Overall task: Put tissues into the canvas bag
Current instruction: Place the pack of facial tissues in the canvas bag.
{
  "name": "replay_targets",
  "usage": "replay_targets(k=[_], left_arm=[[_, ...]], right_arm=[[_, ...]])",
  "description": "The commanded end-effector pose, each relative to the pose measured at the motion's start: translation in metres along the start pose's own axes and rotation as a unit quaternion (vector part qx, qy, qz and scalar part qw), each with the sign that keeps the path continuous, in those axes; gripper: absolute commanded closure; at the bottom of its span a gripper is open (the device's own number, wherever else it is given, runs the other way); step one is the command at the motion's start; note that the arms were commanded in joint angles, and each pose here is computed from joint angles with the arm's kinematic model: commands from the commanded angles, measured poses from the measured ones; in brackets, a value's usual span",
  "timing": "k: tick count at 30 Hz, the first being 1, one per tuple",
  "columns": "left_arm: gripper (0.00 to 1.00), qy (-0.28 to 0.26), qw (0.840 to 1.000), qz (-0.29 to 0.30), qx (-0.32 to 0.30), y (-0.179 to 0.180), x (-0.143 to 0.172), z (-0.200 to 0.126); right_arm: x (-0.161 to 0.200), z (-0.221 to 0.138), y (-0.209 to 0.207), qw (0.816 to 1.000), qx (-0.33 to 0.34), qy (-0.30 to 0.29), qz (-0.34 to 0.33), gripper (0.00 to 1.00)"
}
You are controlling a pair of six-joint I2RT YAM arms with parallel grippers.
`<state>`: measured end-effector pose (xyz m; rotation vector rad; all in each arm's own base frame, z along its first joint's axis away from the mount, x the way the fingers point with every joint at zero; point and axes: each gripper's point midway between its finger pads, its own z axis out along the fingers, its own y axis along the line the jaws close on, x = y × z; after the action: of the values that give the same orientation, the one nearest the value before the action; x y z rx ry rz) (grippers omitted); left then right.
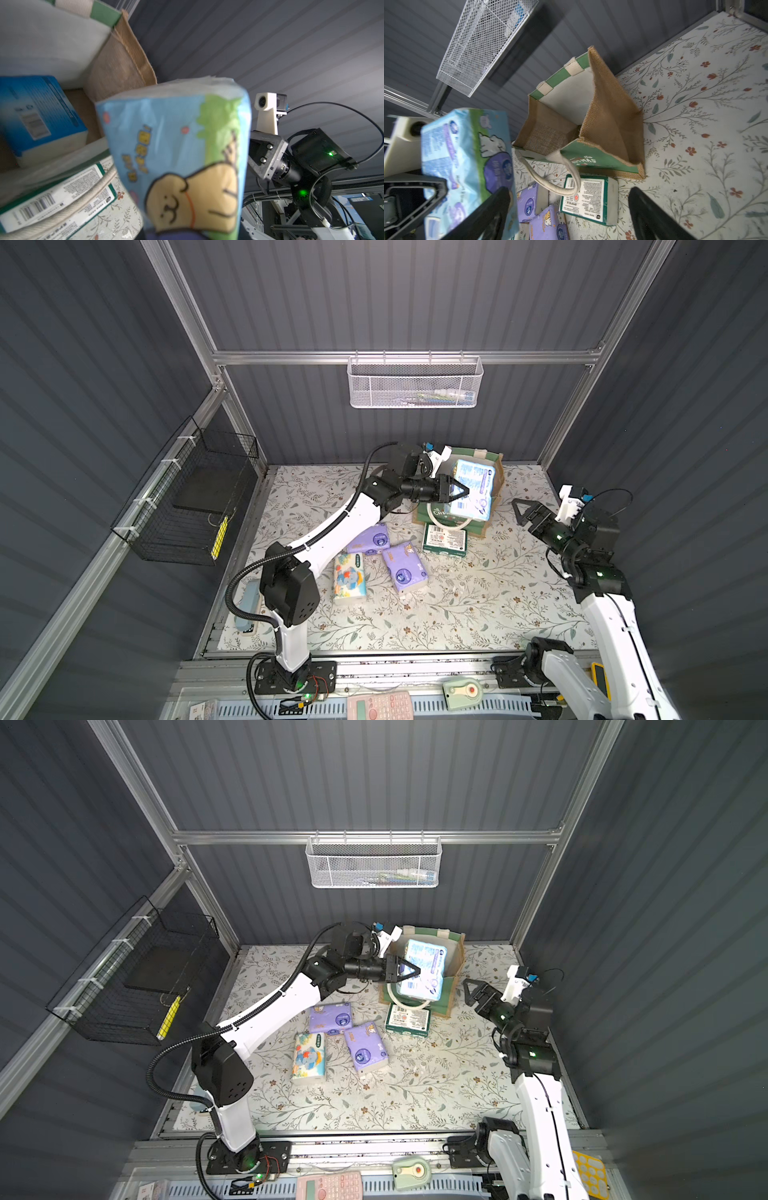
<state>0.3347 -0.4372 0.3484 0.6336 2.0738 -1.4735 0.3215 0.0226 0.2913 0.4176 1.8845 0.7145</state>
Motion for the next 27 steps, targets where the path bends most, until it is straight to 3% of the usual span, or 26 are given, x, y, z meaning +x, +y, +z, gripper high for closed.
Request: replay_targets(k=[1,15,27], left_arm=[[0.64,-0.011,0.999,0.031,-0.017,0.009,-0.019,0.0],[0.64,-0.04,0.994,0.042,-0.095,0.065,-0.055,0.029],[0.63,-0.094,0.993,0.026,-0.066,0.072,-0.083,0.033]], right_arm=[[-0.013,0.007,-0.003,1.0,0.022,0.004,-0.014,0.13],[-0.038,0.061,-0.021,0.996,0.065,0.056,-0.03,0.21],[-0.027,0.092,-0.03,0.989,0.085,0.113,-0.051,0.28]])
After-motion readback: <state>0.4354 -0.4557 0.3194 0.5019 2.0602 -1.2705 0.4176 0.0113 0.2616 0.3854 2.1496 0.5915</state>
